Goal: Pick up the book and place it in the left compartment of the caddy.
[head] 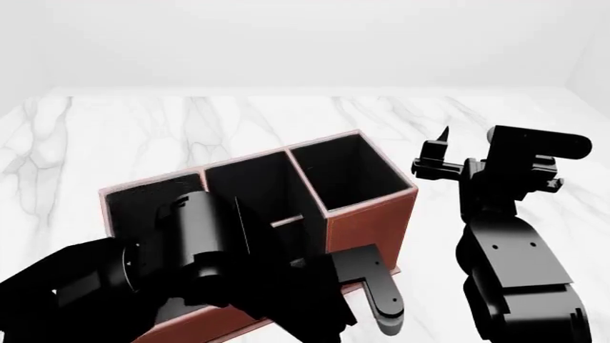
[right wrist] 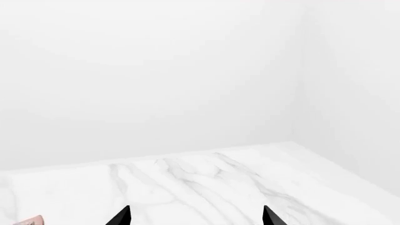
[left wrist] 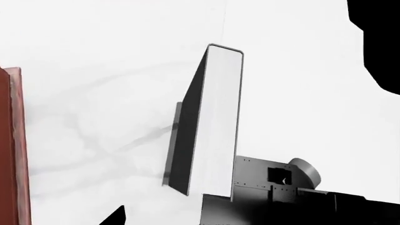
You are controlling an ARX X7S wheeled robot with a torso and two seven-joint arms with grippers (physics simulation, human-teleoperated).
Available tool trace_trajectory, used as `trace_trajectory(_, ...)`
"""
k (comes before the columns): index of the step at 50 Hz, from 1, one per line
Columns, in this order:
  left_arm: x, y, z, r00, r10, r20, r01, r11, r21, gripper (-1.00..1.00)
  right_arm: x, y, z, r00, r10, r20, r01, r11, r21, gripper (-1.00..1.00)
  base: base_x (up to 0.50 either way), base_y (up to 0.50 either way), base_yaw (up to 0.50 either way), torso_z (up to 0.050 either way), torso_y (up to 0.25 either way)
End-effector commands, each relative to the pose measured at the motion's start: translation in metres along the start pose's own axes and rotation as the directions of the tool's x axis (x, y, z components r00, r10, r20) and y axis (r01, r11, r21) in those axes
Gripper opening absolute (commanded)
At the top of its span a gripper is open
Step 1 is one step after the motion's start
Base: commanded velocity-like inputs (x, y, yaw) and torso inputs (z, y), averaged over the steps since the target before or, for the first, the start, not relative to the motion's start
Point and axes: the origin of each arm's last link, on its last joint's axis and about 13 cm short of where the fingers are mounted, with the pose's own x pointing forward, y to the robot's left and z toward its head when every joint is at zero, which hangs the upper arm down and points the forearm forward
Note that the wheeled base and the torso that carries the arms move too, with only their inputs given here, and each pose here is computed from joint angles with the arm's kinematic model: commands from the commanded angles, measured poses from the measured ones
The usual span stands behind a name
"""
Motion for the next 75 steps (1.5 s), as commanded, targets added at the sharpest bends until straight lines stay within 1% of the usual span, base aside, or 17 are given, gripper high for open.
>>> trace_trajectory(1,0.01,0.006,0.001,1.0,-0.012,-0.016,0.013,1.0,0.019,1.0,0.0,0.001,-0.002,1.0,0.003,-0.003,-0.003,1.0,0.003,1.0,0.0,0.0,0.0,0.0,0.0)
trace_trajectory(12,0.014,0.003,0.008,1.0,-0.024,-0.004,0.024,0.997,0.073,1.0,-0.001,0.001,-0.004,1.0,0.004,-0.006,-0.004,1.0,0.003,1.0,0.0,0.0,0.0,0.0,0.0)
trace_trajectory(30,0.026,0.002,0.011,0.997,-0.077,-0.012,0.077,0.992,0.103,1.0,0.0,-0.001,-0.004,1.0,0.002,-0.007,-0.002,1.0,0.004,1.0,0.0,0.0,0.0,0.0,0.0)
trace_trajectory(43,0.035,0.007,0.01,0.994,-0.111,-0.019,0.112,0.988,0.105,1.0,0.0,-0.002,-0.004,1.0,-0.001,-0.007,0.001,1.0,0.004,1.0,0.0,0.0,0.0,0.0,0.0)
trace_trajectory(47,0.037,0.011,0.009,0.993,-0.116,-0.022,0.117,0.988,0.1,1.0,0.0,-0.003,-0.005,1.0,-0.003,-0.008,0.003,1.0,0.002,1.0,0.0,0.0,0.0,0.0,0.0)
trace_trajectory(68,0.061,0.032,-0.004,0.985,-0.165,-0.057,0.167,0.985,0.045,1.0,0.0,-0.004,-0.01,1.0,-0.002,-0.015,0.002,1.0,0.016,1.0,0.0,0.0,0.0,0.0,0.0)
trace_trajectory(75,0.061,0.033,-0.004,0.984,-0.168,-0.052,0.171,0.984,0.043,1.0,0.0,-0.003,-0.01,1.0,0.002,-0.014,-0.002,1.0,0.018,1.0,0.0,0.0,0.0,0.0,0.0)
